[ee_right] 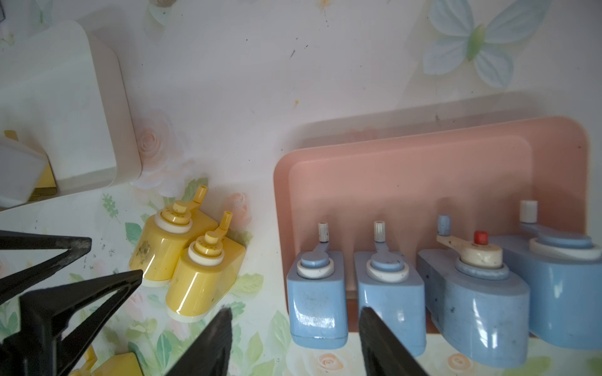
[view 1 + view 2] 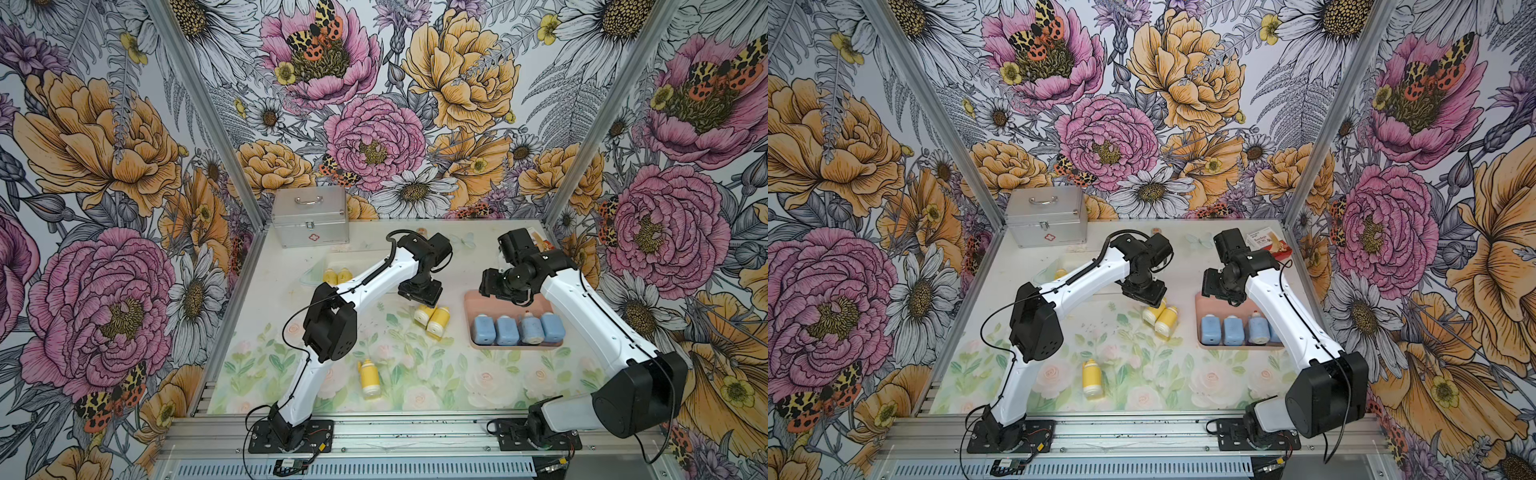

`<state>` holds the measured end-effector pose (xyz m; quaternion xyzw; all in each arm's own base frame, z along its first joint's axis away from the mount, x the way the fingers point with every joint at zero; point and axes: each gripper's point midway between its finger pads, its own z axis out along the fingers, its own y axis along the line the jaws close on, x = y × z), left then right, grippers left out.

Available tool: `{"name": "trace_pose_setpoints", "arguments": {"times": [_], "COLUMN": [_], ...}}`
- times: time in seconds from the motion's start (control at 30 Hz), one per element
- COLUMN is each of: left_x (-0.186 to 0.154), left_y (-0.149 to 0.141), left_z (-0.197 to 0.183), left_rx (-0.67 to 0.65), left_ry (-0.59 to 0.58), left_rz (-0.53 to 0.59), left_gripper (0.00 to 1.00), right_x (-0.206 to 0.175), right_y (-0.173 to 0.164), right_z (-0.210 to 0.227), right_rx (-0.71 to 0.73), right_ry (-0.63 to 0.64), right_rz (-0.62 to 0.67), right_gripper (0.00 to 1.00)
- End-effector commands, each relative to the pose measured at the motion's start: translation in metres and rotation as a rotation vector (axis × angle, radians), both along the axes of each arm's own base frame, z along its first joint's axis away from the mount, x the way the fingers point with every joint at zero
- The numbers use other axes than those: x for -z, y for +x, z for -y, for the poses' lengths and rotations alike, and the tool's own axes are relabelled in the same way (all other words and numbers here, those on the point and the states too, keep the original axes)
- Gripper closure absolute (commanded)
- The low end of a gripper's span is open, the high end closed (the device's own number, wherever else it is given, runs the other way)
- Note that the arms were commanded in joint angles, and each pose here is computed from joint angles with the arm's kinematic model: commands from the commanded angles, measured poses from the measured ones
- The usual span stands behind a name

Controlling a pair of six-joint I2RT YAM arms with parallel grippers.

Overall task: Place the pencil sharpeners by color into the storage box
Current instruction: Pick up the pencil sharpener from the center of the board.

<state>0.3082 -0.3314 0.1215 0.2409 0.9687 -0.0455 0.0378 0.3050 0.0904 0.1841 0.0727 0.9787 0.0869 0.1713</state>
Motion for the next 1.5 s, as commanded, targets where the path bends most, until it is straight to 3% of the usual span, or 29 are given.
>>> {"name": "trace_pose_setpoints", "arguments": {"times": [0.0,1.03,1.2,1.27,1.47], "left_x": [-0.001,0.051,0.051,0.048,0.025], "left_y": [-0.003,-0.006,-0.006,-0.007,-0.004], "left_z": [0.008,0.013,0.013,0.013,0.011], "left_rx": [0.033,0.045,0.036,0.03,0.006], "left_ry": [-0.022,0.056,0.06,0.054,0.03], "left_rz": [-0.01,-0.093,-0.091,-0.087,-0.04], "left_gripper": [0.33,0.4,0.43,0.49,0.52], "right_x": [-0.004,-0.002,-0.002,-0.001,-0.001], "right_y": [-0.001,-0.002,-0.002,-0.002,-0.001], "right_z": [0.001,0.004,0.005,0.005,0.005], "right_rx": [-0.003,0.0,0.0,-0.001,-0.002], "right_ry": [0.008,0.003,0.001,0.001,0.0], "right_rz": [0.014,0.012,0.012,0.009,0.009], "right_gripper": [0.36,0.36,0.36,0.36,0.36]}}
